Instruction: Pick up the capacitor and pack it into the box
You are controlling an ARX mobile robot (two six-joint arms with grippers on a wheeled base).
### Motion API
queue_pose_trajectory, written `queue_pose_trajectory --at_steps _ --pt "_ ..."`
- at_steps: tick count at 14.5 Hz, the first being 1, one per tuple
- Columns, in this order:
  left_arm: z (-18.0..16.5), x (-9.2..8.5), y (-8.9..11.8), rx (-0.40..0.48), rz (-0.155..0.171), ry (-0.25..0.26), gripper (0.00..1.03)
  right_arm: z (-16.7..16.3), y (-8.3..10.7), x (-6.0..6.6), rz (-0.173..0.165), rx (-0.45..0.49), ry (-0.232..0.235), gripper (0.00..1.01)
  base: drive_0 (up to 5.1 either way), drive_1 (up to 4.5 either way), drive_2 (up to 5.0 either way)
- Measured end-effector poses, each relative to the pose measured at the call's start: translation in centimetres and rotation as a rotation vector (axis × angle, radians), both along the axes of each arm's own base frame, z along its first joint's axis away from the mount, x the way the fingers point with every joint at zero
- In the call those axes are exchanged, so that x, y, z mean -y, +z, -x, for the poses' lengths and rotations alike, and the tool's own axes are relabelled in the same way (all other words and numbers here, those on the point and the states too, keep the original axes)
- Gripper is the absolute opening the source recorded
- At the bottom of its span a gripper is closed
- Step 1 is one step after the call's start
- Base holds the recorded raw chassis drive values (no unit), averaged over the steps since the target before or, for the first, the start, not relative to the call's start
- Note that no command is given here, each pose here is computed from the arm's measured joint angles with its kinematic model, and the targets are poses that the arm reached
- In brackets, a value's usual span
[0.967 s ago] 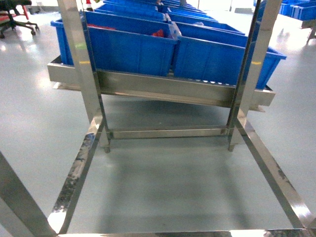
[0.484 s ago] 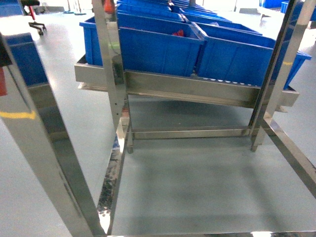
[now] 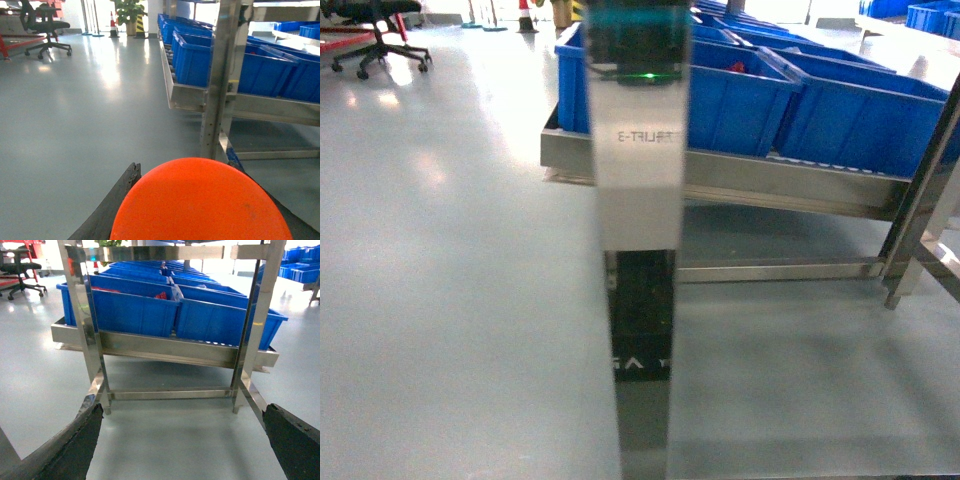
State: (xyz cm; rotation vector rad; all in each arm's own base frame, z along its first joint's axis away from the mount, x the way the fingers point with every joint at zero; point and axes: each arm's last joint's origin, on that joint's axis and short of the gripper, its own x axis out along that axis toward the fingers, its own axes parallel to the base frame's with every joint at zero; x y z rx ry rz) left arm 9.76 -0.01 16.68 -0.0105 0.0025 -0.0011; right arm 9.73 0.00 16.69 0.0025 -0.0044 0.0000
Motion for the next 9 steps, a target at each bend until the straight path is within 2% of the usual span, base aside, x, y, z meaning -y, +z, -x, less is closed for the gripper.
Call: queue_pose_trajectory --at_steps 9 --pt "0.0 -0.01 -0.01 -0.002 0.0 0.001 0.43 0.0 -0.04 0.0 0.0 -0.004 0.0 0.98 -5.0 2.49 2.5"
